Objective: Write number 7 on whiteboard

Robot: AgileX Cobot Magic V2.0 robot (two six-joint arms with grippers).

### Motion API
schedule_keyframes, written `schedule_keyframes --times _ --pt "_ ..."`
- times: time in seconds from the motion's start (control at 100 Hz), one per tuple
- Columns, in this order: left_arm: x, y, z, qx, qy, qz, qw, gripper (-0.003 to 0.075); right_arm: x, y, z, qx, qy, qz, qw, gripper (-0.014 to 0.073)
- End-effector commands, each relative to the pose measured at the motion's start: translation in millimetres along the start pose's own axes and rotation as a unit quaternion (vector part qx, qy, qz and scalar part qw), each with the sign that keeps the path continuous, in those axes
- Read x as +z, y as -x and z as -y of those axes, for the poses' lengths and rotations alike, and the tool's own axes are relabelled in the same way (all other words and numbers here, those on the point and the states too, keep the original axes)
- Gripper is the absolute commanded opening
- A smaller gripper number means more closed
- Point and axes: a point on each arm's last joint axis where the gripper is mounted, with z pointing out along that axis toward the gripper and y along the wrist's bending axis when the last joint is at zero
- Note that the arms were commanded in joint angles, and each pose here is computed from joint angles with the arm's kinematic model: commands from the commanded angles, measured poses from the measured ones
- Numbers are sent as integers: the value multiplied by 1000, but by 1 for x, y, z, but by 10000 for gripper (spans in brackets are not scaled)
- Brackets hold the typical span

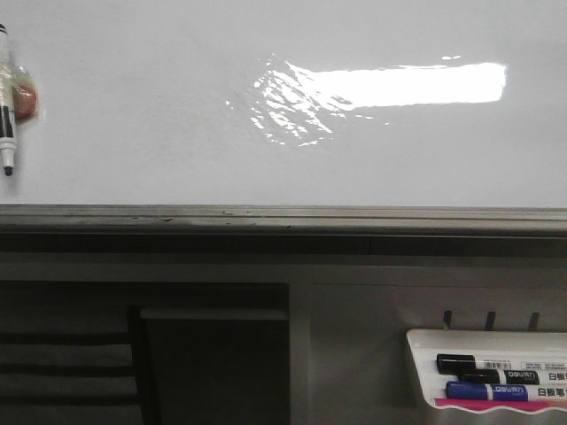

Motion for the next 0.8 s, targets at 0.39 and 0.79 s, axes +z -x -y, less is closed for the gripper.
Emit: schedule_keyframes --times 0.39,0.79 --pt "40 9 0 5 4 -60 998 -20 49 16 -11 -31 26 -131 991 -71" --pt "41 7 0 -4 2 -65 998 -20 53 14 -11 -32 25 -141 989 -71"
